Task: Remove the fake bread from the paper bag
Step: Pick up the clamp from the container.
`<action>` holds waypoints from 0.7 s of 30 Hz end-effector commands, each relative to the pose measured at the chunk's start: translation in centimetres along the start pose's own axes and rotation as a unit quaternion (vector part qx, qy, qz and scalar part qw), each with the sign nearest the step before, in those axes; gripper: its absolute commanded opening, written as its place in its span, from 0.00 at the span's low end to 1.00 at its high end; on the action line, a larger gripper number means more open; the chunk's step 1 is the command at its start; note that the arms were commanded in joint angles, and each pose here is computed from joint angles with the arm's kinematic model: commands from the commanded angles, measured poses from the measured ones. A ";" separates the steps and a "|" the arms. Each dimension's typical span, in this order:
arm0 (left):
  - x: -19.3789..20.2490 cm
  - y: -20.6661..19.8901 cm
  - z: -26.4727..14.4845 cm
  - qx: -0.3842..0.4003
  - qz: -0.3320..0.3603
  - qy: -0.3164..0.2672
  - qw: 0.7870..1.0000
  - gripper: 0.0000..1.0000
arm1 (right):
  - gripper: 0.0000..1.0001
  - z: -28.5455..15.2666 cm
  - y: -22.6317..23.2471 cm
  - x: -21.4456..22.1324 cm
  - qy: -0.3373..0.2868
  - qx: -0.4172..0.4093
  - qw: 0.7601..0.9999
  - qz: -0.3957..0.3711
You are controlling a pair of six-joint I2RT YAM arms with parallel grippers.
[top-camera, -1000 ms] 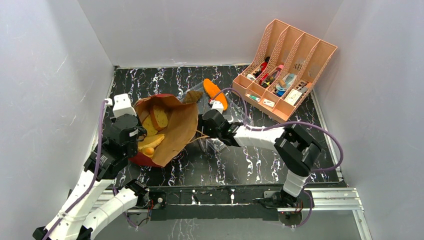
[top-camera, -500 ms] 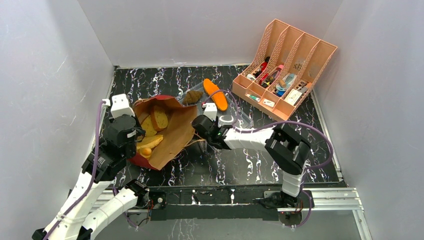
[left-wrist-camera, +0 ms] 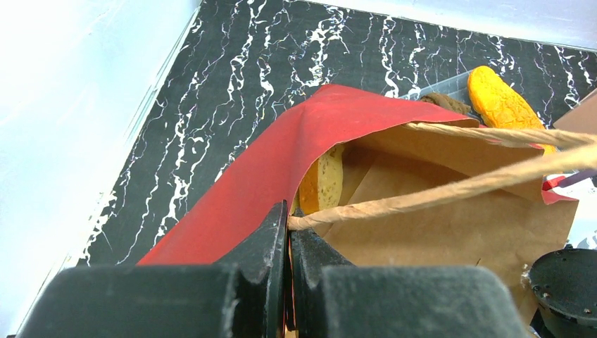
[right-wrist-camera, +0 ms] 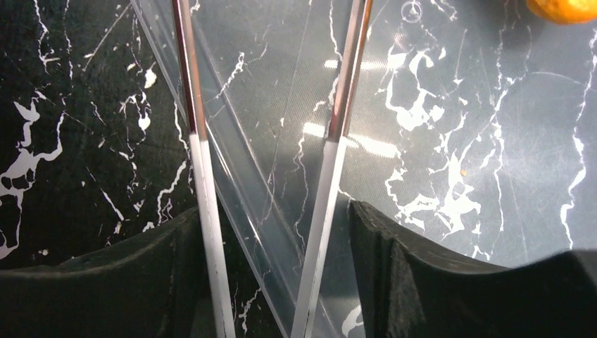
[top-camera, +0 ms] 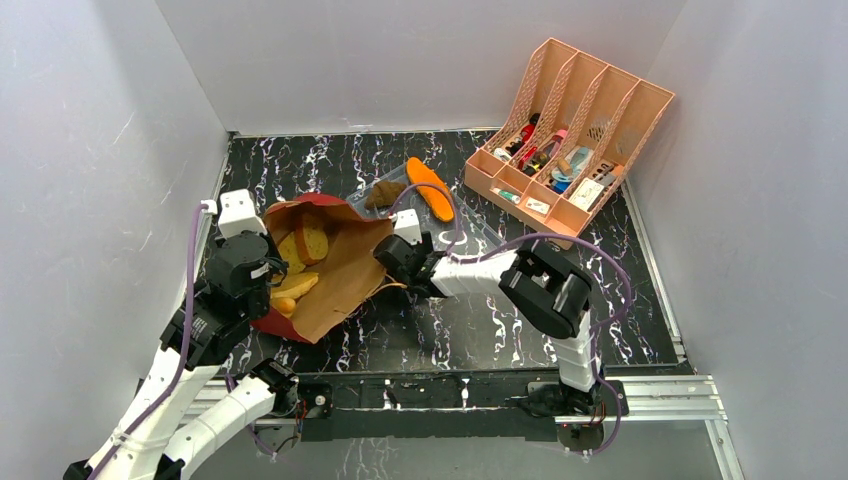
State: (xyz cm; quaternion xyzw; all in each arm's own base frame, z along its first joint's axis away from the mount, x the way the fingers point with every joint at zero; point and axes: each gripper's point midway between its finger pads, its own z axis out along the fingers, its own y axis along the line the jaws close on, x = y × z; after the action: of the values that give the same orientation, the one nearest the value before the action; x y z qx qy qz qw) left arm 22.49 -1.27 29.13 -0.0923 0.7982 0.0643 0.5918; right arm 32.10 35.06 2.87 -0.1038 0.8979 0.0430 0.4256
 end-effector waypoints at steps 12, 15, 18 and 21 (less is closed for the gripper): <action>-1.4 0.1 -0.1 -0.006 -0.014 -0.021 1.000 0.00 | 0.37 -3.0 0.3 -4.8 -0.082 -0.045 0.994 0.047; -1.4 0.2 -0.1 -0.006 -0.014 -0.021 1.000 0.00 | 0.35 -3.8 0.0 -4.7 -0.083 -0.051 0.994 0.056; -1.4 0.3 -0.2 -0.008 -0.012 -0.021 1.000 0.00 | 0.35 -4.7 -0.1 -5.0 -0.087 -0.063 0.992 0.066; -1.4 0.3 -0.2 -0.008 -0.011 -0.020 1.000 0.00 | 0.36 -5.7 -0.1 -5.5 -0.091 -0.077 0.990 0.077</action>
State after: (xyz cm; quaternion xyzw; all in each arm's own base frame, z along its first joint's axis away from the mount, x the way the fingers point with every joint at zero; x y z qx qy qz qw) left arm 22.58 -1.30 29.08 -0.0898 0.7992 0.0667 0.5906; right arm 30.59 33.65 5.98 -0.0975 0.8819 0.0930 0.4518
